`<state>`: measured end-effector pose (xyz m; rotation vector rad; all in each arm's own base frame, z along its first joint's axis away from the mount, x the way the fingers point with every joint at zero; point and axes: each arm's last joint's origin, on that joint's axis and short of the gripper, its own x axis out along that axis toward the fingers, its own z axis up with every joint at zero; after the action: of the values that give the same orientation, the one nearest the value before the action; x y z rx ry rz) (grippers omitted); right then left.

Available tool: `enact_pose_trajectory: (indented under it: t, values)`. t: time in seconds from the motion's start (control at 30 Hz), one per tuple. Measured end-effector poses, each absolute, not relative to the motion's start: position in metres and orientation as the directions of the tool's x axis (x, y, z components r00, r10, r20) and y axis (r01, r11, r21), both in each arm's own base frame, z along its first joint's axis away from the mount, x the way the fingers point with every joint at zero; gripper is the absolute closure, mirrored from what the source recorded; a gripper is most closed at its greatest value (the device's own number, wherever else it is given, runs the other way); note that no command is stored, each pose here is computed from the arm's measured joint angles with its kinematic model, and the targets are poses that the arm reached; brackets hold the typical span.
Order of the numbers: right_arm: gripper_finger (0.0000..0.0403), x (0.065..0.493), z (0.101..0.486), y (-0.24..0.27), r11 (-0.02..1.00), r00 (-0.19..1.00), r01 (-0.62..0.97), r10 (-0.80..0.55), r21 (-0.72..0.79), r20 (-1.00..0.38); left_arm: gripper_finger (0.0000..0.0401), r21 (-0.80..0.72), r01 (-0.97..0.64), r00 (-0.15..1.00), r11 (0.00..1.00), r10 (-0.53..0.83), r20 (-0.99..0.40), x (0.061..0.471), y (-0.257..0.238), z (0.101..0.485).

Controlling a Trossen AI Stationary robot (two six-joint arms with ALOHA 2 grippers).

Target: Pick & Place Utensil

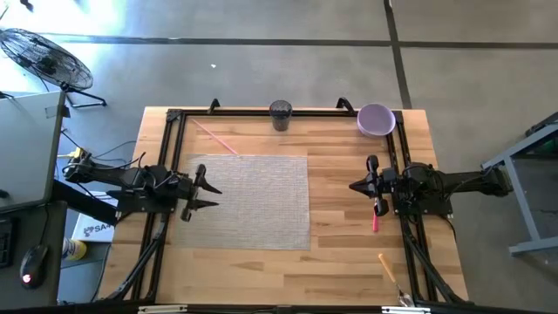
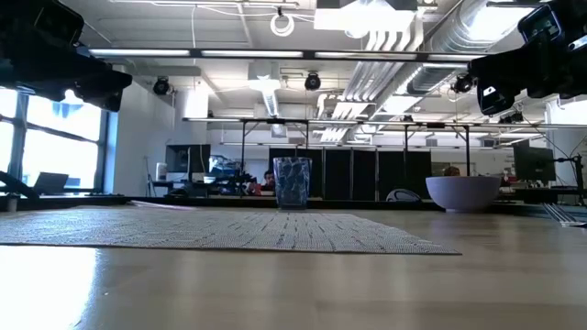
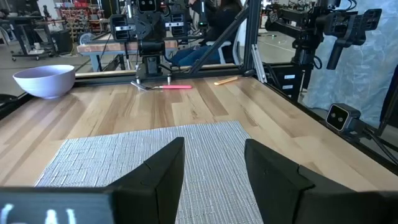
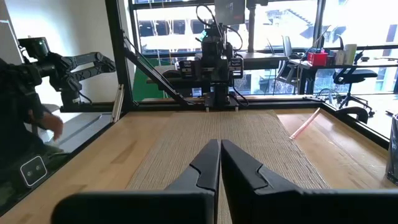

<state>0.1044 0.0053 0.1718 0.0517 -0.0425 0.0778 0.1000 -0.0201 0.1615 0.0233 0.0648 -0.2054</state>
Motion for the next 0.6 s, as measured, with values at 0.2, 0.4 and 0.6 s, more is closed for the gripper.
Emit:
enact_pose_trajectory:
  t: [0.2, 0.4, 0.6]
  values:
    - [0.0397, 0.1044, 0.1716, 0.0052, 0.996, 0.996, -0.079, 0.076, 0.05, 0.044, 0.0235, 0.017, 0.204, 0.977, 0.979, -0.203, -0.067, 0.1, -0.0201, 0.1615]
    - [0.0396, 0.1044, 0.1717, 0.0052, 0.996, 0.996, -0.078, 0.076, 0.05, 0.044, 0.0235, -0.083, 0.201, 0.979, 0.976, -0.203, -0.024, 0.1002, -0.0202, 0.1656]
    - [0.0394, 0.1044, 0.1718, 0.0052, 0.996, 0.996, -0.079, 0.076, 0.05, 0.045, 0.0235, -0.26, 0.157, 0.987, 0.953, -0.161, 0.005, 0.1005, -0.019, 0.1684]
